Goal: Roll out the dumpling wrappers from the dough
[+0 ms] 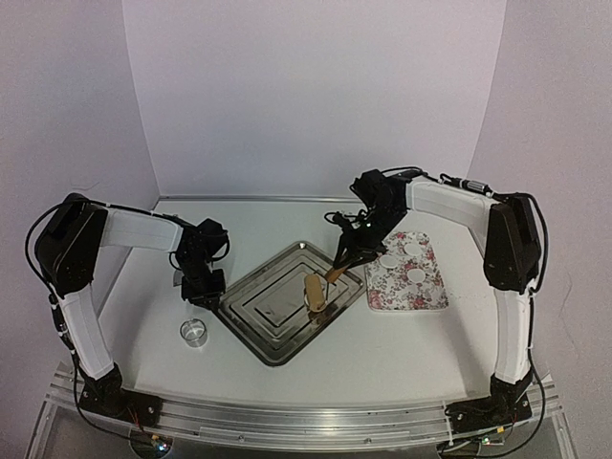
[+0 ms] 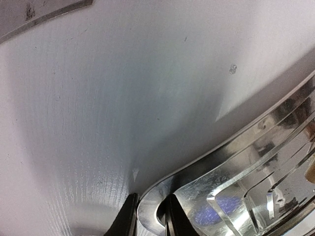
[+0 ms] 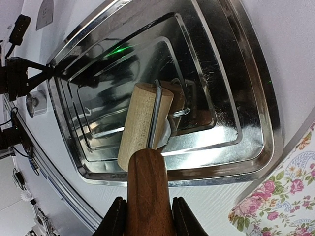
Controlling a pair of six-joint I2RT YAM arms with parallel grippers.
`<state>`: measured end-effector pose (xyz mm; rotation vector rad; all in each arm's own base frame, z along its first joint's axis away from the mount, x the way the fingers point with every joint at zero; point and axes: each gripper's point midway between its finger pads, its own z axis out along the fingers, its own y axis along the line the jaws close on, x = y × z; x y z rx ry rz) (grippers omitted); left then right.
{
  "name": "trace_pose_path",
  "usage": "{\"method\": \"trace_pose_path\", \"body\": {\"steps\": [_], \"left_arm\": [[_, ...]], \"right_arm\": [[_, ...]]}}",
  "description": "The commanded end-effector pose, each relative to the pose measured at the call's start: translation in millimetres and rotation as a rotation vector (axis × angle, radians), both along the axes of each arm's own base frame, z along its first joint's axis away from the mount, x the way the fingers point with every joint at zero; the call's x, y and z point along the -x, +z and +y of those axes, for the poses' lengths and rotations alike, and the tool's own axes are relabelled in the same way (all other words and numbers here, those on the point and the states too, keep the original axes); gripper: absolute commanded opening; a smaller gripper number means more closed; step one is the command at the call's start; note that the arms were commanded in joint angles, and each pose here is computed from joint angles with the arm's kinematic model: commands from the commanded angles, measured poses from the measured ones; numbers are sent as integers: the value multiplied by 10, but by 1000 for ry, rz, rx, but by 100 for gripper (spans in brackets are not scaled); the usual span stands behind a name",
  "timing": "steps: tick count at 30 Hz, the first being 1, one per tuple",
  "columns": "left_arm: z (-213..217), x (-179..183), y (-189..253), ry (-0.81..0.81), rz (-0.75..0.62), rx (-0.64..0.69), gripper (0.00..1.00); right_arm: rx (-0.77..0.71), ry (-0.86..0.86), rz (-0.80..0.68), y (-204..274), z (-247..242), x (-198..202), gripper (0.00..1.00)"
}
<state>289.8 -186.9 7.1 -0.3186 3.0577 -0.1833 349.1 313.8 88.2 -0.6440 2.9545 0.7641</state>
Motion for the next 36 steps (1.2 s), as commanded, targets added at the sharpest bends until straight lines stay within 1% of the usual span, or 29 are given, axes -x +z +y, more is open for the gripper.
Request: {"method": "trace_pose_path", "body": {"steps": [1,12,36], "left_arm": [[178,110,-177,-6,35,-77,0],[158,91,-154,-10,24,-67,0],[122,57,-121,-6,9,-48,0]], "right_arm": [[834,76,222,-1255,-1600,642,0],[857,94,252,-1447,-1571,751,0],[880,130,287,-1649,-1469,904,0]]}}
